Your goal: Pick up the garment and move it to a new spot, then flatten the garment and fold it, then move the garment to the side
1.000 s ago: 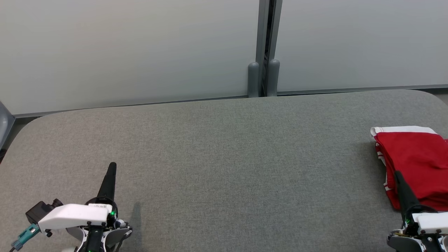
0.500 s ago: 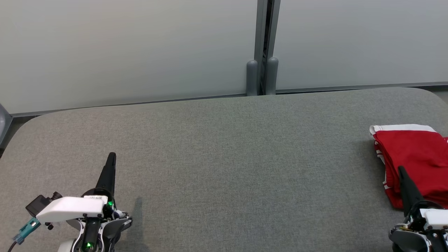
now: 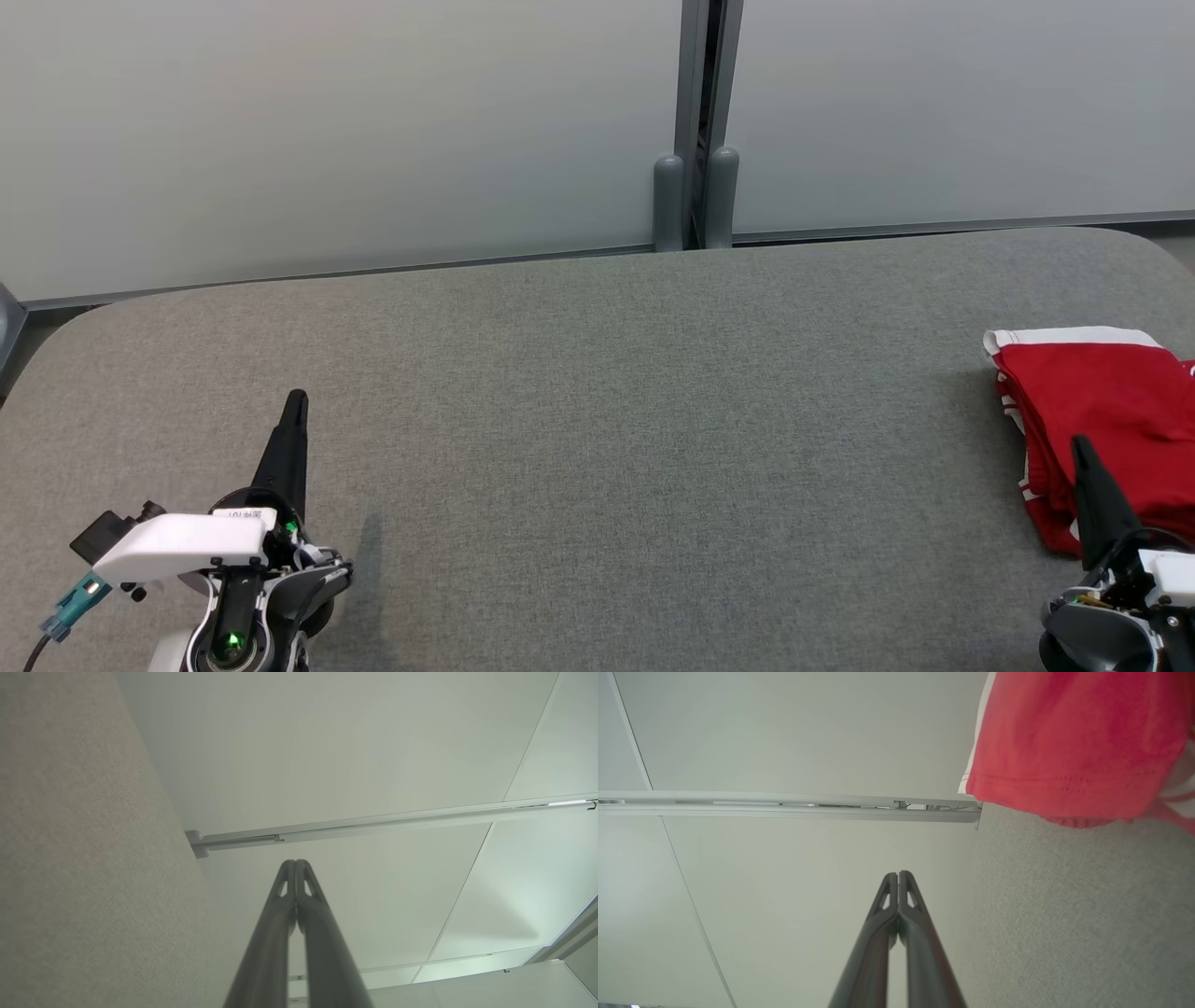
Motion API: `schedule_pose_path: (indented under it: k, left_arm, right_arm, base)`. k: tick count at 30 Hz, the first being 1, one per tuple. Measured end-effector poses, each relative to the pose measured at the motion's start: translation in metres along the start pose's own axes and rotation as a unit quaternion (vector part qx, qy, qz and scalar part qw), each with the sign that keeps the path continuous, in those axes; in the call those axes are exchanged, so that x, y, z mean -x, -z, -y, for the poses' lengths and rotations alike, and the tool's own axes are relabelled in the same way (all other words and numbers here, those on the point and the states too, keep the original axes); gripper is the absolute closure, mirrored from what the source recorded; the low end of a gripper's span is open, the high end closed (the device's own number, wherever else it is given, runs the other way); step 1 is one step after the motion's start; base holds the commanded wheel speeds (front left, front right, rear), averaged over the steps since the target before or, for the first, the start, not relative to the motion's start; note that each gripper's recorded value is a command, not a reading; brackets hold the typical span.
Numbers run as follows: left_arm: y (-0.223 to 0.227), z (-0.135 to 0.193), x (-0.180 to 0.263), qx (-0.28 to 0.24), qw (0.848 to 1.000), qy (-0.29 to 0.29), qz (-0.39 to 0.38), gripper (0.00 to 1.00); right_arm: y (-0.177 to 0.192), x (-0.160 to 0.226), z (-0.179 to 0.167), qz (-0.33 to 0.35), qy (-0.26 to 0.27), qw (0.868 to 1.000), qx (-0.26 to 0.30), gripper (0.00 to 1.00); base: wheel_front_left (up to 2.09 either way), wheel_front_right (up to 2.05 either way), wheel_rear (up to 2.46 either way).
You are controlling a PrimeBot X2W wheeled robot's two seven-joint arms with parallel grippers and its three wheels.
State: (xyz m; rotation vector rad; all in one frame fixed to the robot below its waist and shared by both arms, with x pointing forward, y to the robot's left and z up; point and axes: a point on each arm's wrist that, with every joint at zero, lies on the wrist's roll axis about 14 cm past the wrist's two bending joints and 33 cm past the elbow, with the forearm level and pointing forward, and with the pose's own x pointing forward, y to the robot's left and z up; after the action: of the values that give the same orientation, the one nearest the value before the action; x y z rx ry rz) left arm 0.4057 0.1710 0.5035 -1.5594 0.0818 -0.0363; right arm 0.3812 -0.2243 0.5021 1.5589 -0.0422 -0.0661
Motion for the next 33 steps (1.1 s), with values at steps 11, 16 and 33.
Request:
schedule_pose_path:
  k: [11,16,33]
  left_arm:
    - [0.0007,0.0047,-0.0033,0.008,1.0,0.008,-0.001,1.0]
    - [0.0007,0.0047,-0.0033,0.008,1.0,0.008,-0.001,1.0]
    - [0.0007,0.0047,-0.0033,0.008,1.0,0.008,-0.001,1.0]
  right_arm:
    - [-0.0016,-0.0012,-0.0016,0.003,-0.003,1.0,-0.009,1.0]
    - [-0.0015,-0.0012,-0.0016,0.003,-0.003,1.0,-0.009,1.0]
    - [-0.0015,-0.0012,-0.0016,0.003,-0.003,1.0,-0.009,1.0]
  base:
    - [0.0,0.0,0.0]
    - [0.0,0.0,0.0]
    - [0.0,0.0,0.0]
